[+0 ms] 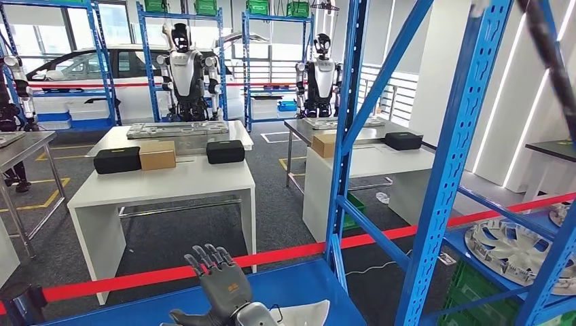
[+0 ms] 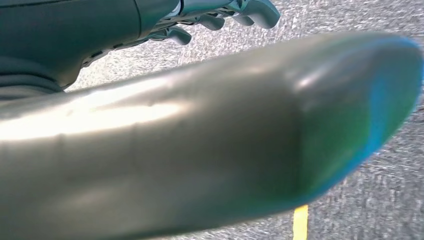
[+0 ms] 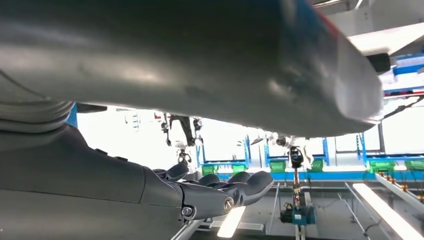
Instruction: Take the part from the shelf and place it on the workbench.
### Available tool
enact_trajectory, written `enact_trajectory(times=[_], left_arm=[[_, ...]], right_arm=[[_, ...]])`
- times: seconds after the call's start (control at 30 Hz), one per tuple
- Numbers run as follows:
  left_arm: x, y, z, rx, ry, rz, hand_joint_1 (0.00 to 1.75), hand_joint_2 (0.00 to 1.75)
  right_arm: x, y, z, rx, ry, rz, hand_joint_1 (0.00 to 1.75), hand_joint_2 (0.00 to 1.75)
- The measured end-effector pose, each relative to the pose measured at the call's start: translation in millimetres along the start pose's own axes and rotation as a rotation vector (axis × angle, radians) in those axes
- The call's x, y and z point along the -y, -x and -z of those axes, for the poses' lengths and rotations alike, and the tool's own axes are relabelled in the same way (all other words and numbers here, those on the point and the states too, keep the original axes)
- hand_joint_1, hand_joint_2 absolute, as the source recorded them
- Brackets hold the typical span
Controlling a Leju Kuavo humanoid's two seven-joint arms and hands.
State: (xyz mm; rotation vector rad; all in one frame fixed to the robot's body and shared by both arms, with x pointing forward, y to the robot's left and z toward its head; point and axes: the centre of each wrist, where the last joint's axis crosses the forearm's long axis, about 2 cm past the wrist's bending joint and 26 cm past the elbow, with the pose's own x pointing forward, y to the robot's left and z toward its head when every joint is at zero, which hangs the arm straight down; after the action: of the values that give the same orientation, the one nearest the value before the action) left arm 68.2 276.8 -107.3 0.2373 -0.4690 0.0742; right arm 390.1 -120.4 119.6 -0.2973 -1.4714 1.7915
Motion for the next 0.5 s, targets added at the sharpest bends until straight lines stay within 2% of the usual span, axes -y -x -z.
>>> enact_trajectory(times=[0.23,0.5], left_arm=[[3.2,-0.3,-0.8,0.009,0.011,0.004,0.0,0.0],[-1.0,-1.1,1.0,0.065,0.061,0.006,0.0,0.0]], right_arm=[[4.6,-0.4,1.3,0.001,-0.002,0.002,0.0,0.0],[-1.9,4.2,-1.8,-0.038,-0.104,0.101,0.0,0.0]])
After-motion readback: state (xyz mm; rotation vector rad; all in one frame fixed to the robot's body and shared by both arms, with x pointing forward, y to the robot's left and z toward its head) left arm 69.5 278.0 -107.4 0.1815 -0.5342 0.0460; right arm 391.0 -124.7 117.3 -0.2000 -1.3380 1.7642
